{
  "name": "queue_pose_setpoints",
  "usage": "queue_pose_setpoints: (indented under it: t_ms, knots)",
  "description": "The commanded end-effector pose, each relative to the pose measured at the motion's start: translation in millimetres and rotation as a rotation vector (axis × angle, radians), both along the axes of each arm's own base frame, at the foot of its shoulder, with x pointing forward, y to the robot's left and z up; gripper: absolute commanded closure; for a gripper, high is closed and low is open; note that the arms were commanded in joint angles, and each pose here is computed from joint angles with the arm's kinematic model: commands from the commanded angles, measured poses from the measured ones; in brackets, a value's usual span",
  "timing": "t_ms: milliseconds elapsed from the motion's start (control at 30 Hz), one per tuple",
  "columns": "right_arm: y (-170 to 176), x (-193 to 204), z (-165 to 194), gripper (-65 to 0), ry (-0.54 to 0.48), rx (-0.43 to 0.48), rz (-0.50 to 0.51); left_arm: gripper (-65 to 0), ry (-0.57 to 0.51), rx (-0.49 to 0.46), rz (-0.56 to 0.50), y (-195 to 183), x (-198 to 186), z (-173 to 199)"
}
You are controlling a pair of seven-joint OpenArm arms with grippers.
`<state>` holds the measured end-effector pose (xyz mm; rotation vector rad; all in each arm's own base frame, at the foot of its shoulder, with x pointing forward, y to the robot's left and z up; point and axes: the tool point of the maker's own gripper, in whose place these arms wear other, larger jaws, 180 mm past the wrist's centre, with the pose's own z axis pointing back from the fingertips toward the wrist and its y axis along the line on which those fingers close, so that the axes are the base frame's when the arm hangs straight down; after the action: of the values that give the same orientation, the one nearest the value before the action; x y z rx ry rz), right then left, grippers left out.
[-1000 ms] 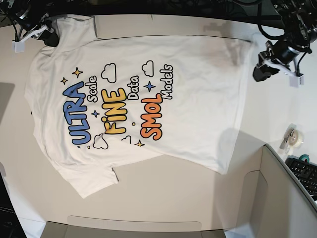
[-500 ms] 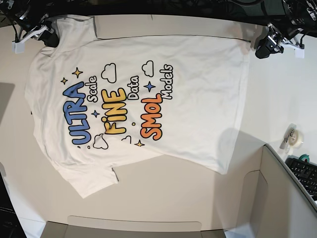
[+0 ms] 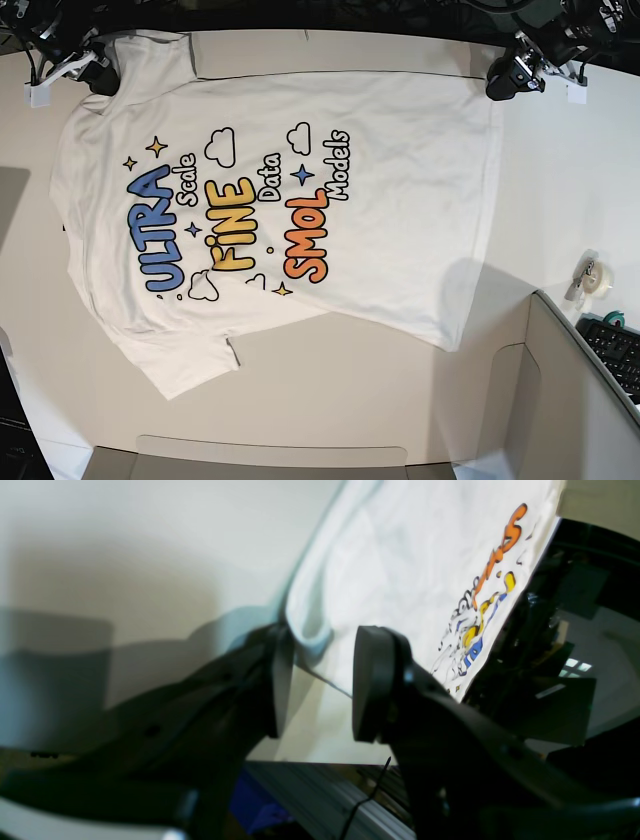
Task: Layout the t-shirt on the table in an organized manner, then fold the t-shirt properly
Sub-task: 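Pull the shoulder fabric with the left gripper toward the collar edge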
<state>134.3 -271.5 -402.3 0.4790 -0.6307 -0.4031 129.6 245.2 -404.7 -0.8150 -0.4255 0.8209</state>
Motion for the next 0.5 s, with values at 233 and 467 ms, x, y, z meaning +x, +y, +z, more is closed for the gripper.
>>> queue_pose_setpoints:
  t_ms: [233,467]
  knots:
    - [-5.6,-29.4,-20.4,0.0,0.16,-0.059,0.04,-20.5,0.024,0.063,-0.007,10.3,-0.1,-2.4]
    - [-2.6,-30.3,-21.7,0.0,0.165,-0.053,0.046,-15.1,0.046,0.072,-0.02,6.9,-2.7,-7.8]
